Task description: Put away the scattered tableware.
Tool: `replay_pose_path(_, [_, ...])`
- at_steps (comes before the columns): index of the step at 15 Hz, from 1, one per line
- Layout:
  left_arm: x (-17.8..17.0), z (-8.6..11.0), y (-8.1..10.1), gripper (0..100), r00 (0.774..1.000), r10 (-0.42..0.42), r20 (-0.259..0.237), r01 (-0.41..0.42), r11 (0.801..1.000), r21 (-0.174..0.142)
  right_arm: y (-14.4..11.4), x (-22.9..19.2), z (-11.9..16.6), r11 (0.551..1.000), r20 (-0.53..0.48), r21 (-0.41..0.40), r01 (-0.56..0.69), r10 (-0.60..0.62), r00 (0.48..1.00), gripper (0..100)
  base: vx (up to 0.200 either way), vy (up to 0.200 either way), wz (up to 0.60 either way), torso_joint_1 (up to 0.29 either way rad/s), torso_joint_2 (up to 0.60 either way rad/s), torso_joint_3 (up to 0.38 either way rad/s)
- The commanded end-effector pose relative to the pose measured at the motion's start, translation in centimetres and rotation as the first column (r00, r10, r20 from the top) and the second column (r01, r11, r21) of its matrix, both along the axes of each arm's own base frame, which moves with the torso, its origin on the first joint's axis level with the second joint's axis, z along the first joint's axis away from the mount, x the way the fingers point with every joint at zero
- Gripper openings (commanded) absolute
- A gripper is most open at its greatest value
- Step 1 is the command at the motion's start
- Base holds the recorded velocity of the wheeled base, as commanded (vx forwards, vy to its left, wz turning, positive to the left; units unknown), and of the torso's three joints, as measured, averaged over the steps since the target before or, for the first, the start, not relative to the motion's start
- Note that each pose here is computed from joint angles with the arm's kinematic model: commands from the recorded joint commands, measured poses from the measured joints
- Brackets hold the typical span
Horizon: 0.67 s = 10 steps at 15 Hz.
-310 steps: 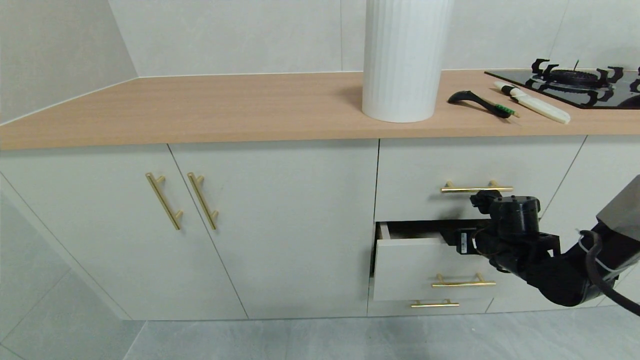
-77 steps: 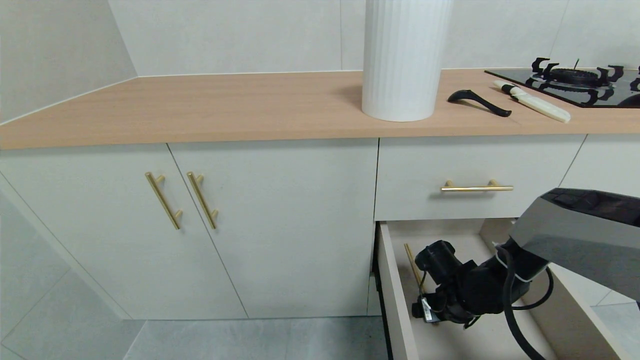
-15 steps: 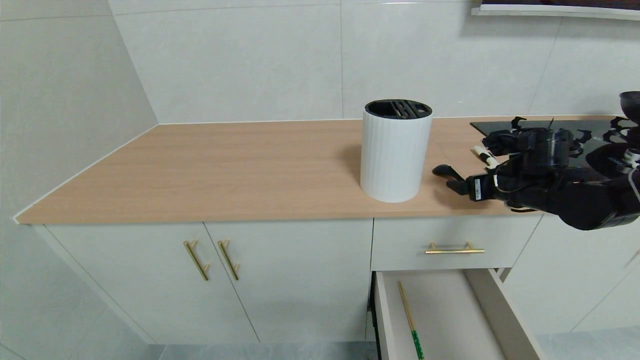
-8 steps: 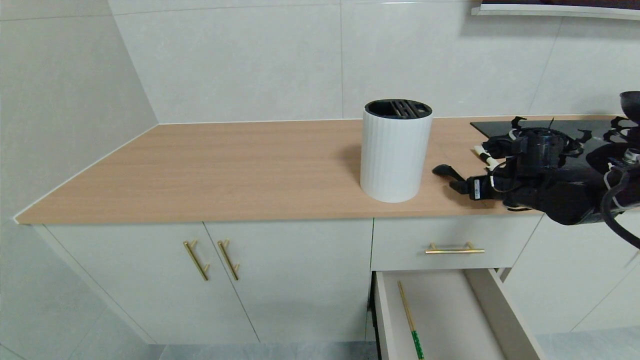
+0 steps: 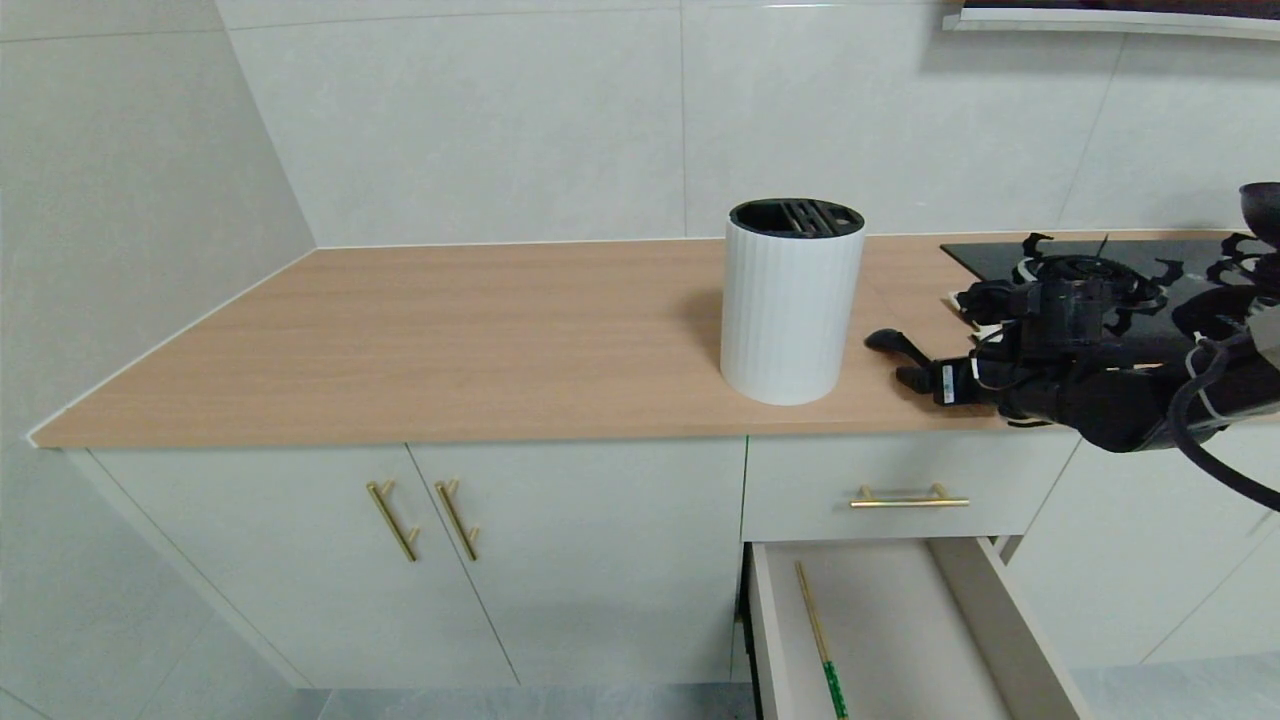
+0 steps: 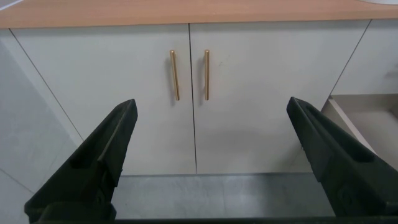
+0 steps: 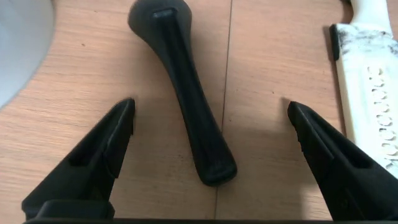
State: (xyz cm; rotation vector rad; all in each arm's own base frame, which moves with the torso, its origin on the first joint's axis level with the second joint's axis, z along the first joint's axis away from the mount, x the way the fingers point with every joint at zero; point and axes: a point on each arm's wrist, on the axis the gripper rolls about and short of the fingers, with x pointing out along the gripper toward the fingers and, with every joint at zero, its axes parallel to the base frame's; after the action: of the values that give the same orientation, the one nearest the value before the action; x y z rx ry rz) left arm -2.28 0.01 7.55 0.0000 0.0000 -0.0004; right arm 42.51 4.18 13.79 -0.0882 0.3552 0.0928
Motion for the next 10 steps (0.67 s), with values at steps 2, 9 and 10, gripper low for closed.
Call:
replay_pose_path(2, [0.00, 0.00, 0.00, 100, 1.000, 0.000, 0.000, 0.000, 1.000, 0.000, 0.05, 0.20, -0.48, 1.000, -0.009, -0.003, 0.001, -0.001, 1.000, 0, 0.000, 0.000, 0.00, 0.000, 0.00, 0.000])
replay_pose_path(9, [0.01, 0.00, 0.00, 100, 1.000, 0.000, -0.002, 0.000, 1.000, 0.000, 0.05, 0.20, -0.47, 1.000, -0.011, -0.003, 0.001, -0.001, 1.000, 0, 0.000, 0.000, 0.00, 0.000, 0.00, 0.000])
replay_pose_path(10, [0.00, 0.02, 0.00, 100, 1.000, 0.000, 0.002, 0.000, 1.000, 0.000, 0.04, 0.16, -0.34, 1.000, -0.008, -0.003, 0.001, -0.001, 1.000, 0, 0.000, 0.000, 0.00, 0.000, 0.00, 0.000])
